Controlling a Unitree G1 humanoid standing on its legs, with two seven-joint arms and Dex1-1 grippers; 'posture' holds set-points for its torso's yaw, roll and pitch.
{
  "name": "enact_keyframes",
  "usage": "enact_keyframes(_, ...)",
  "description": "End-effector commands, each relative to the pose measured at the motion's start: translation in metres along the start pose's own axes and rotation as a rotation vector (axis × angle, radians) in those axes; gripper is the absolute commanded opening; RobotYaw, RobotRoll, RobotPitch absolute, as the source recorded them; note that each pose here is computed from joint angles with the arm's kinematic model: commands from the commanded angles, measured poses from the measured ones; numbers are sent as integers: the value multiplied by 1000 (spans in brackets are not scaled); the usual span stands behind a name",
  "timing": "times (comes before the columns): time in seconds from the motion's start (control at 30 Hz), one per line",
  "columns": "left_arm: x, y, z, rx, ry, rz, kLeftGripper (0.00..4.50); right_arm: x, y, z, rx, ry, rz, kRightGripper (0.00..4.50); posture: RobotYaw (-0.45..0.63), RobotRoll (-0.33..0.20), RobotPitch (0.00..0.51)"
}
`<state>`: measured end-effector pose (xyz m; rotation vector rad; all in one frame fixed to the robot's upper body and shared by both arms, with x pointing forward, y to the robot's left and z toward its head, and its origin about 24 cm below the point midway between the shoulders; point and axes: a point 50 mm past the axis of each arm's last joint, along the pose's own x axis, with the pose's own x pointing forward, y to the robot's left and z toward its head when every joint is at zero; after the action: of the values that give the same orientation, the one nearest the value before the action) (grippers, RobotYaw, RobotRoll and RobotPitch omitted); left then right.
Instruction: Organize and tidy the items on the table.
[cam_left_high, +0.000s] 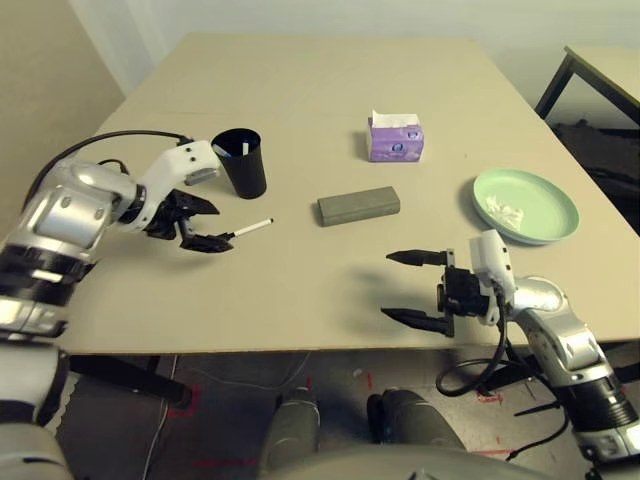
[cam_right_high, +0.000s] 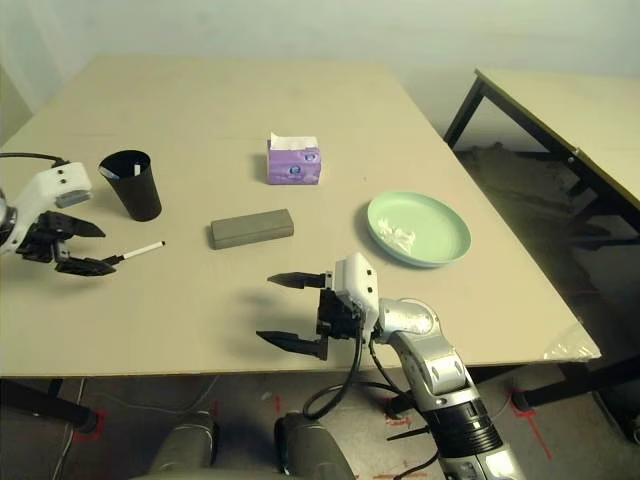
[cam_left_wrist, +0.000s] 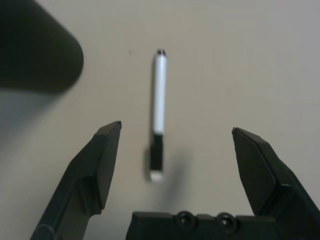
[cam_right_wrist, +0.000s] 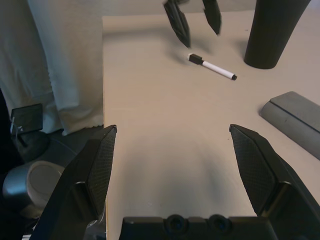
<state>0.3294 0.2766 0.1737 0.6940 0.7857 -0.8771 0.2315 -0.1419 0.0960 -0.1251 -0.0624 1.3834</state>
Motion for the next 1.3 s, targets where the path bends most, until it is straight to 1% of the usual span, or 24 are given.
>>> enact_keyframes(0.03,14,2,-9,4,59,-15,4493,1,3,1,3,4,-7,4500,-79,0,69)
enact_keyframes(0.17,24,3,-19,-20,76,-28,4493,2,5,1,6,2,-13,4500,-85,0,73)
enact_keyframes(0.27,30,2,-26,-48,76,-36,3851,2,6,1,8,1,-15,4500,-84,0,76)
enact_keyframes(0.33,32,2,-32,-58,85,-39,3171,3,5,2,9,-2,-17,4500,-84,0,78)
enact_keyframes(0.43,34,1,-35,-73,77,-46,2079,4,5,3,9,-6,-17,4500,-82,0,78)
enact_keyframes(0.6,32,3,-33,-59,41,-25,301,5,5,3,11,-4,-15,4500,-81,0,79)
enact_keyframes(0.63,29,4,-30,-50,28,-15,29,5,5,3,11,-4,-14,4500,-74,0,80)
enact_keyframes(0.77,14,8,-18,-4,-29,17,29,4,3,3,12,-3,-16,4500,-68,0,82)
enact_keyframes(0.83,1,8,-10,6,-97,28,29,3,1,4,18,-11,-32,4500,-64,0,82)
enact_keyframes(0.93,-15,4,3,-45,-264,36,29,2,-4,6,30,-34,-81,4500,-62,0,83)
enact_keyframes(1.0,-30,1,9,-109,-430,79,29,-1,-13,7,49,-59,-189,4500,-52,0,82)
enact_keyframes(1.07,-42,-3,7,-190,-571,146,29,-5,-21,7,56,-74,-302,4500,-43,0,83)
enact_keyframes(1.13,-48,-8,-1,-263,-667,239,29,-9,-26,4,43,-68,-388,4500,-45,0,82)
enact_keyframes(1.2,-53,-13,-11,-340,-753,359,29,-12,-30,-1,36,-51,-475,4500,-39,0,83)
enact_keyframes(1.3,-56,-22,-22,-432,-849,514,29,-15,-31,-6,41,-39,-563,4500,-30,0,82)
